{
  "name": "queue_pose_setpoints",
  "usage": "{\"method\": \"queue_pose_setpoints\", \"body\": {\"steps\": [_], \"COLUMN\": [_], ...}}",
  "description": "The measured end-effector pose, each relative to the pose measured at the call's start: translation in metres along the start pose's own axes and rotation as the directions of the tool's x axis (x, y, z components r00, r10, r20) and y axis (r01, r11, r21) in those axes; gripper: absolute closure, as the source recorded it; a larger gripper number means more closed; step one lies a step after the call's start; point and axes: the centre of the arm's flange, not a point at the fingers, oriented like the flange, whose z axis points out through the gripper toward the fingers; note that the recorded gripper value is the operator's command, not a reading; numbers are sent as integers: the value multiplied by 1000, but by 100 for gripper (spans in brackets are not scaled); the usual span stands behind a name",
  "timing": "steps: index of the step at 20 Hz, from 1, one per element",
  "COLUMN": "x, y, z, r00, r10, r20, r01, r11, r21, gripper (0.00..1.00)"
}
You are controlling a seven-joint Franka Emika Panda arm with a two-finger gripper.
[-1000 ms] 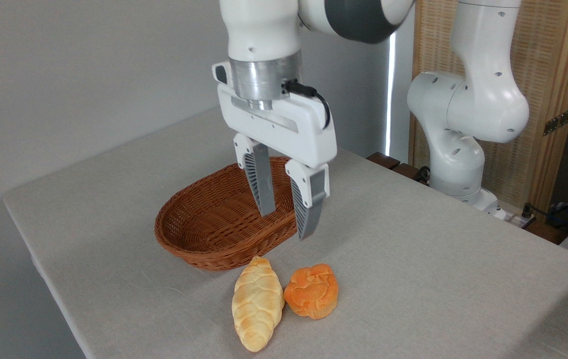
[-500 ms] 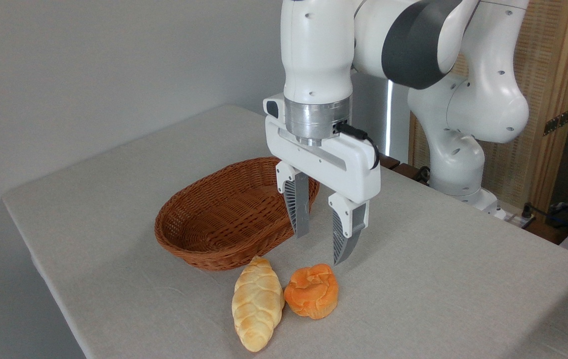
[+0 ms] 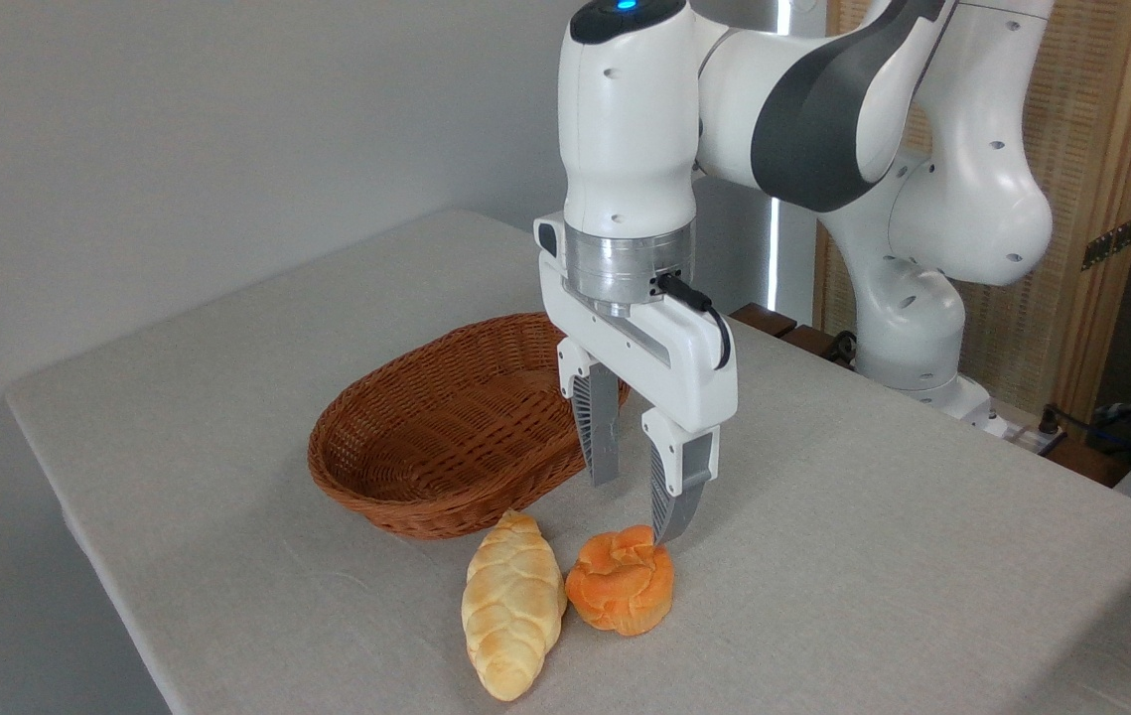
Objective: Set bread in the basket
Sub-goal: 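Lower the gripper around the round orange bun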
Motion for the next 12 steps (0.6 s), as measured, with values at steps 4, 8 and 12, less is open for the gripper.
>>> {"method": "queue_pose_setpoints", "body": {"steps": [4,8,12], "x": [1,2,4], "y": [-1,-5,-10], "z": [6,14,16], "r00": [1000,999,997], "r10": [22,39,69], "r20": [14,31,34], "r01": [-22,-40,-72], "r11": [999,998,995], "r21": [29,42,75], "gripper": [0,0,0]}}
